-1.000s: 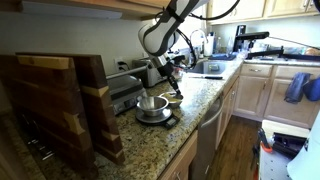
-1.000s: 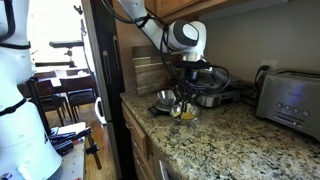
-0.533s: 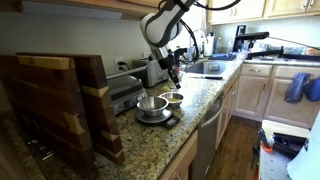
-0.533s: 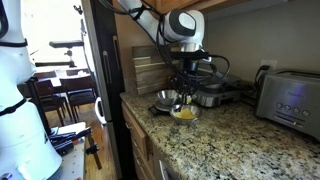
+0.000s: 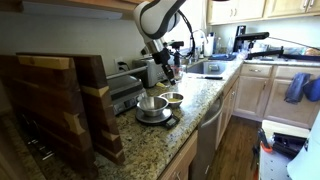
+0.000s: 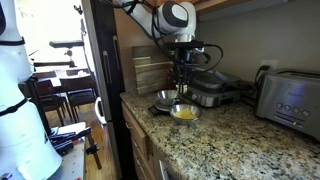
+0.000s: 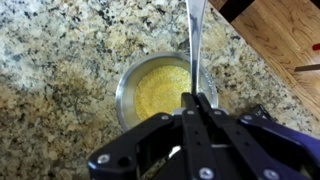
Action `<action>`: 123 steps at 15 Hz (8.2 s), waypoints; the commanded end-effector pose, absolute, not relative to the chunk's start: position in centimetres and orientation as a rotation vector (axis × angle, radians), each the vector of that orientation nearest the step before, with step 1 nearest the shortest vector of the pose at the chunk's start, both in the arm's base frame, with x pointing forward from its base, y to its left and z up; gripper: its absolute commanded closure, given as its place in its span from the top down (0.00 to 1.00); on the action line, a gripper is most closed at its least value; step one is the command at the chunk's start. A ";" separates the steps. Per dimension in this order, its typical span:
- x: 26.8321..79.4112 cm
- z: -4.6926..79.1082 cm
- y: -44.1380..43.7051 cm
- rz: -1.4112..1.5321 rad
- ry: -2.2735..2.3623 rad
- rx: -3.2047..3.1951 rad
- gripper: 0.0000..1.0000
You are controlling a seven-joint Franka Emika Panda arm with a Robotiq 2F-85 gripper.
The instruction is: Use the spoon to scoop out some of the contents from the silver bowl on the right into the bowl on the left
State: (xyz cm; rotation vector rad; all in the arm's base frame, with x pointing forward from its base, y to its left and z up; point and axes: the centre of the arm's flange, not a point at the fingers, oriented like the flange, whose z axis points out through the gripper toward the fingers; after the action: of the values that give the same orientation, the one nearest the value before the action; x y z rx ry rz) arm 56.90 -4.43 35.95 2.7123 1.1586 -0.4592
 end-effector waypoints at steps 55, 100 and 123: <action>49.4 28.6 10.3 -0.530 1.437 1.434 0.03; 45.6 28.5 5.4 0.370 1.190 1.337 0.03; 41.5 32.2 17.4 -0.061 1.154 1.873 0.03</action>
State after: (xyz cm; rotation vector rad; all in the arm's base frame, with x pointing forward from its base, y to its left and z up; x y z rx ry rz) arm 42.71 16.79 30.73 1.8278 1.1909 0.0159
